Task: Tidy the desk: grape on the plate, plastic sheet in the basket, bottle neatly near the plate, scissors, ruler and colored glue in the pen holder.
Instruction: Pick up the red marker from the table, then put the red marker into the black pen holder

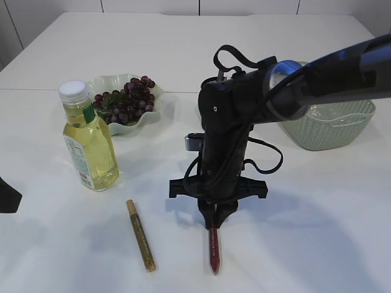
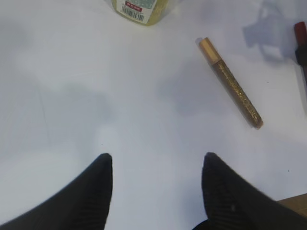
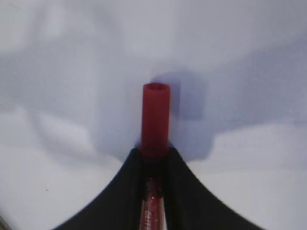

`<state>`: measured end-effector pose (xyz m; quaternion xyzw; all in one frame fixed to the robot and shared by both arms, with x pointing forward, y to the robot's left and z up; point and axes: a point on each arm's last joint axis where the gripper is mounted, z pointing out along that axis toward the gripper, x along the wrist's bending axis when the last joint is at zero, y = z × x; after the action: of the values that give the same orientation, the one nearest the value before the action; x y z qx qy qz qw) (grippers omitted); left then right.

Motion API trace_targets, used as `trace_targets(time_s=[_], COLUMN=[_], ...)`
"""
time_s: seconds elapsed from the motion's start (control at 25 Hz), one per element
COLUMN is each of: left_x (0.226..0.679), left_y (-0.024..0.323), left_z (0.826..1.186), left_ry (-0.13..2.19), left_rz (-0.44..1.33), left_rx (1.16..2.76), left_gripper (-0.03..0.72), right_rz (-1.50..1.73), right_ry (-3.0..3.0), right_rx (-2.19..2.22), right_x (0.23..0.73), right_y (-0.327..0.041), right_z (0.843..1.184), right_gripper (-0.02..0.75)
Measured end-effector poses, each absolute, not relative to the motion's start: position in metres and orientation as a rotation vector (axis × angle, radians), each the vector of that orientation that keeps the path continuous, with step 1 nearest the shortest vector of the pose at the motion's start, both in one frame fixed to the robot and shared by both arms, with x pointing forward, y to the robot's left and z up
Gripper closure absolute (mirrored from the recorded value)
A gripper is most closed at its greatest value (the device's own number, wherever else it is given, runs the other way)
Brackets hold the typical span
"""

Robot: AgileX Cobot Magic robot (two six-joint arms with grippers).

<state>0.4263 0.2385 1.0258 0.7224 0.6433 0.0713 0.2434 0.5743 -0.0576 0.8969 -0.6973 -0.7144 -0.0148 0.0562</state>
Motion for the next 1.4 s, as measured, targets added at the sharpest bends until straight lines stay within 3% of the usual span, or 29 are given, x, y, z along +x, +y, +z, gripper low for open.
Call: trace_targets(time_s=[0.24, 0.96, 1.4], left_x=[0.425, 0.422, 0.418], left_y=[0.239, 0.239, 0.237], left_z=[1.025, 1.024, 1.023], left_ry=[1.762, 1.783, 1.804], left_rz=[0.186, 0.144, 0.083], left_rx=[1.981, 2.010, 2.006], left_gripper=[0.253, 0.253, 0.253], right_rz=[-0.203, -1.575, -1.922], right_ry=[-2.126, -2.037, -2.337], right_rx=[-2.090, -1.621, -1.490], right_x=[0.586, 0.694, 0.720], right_y=[-0.065, -0.166, -0.179], right_z=[0.912, 1.063, 1.071], right_gripper=[0.626, 0.627, 0.627])
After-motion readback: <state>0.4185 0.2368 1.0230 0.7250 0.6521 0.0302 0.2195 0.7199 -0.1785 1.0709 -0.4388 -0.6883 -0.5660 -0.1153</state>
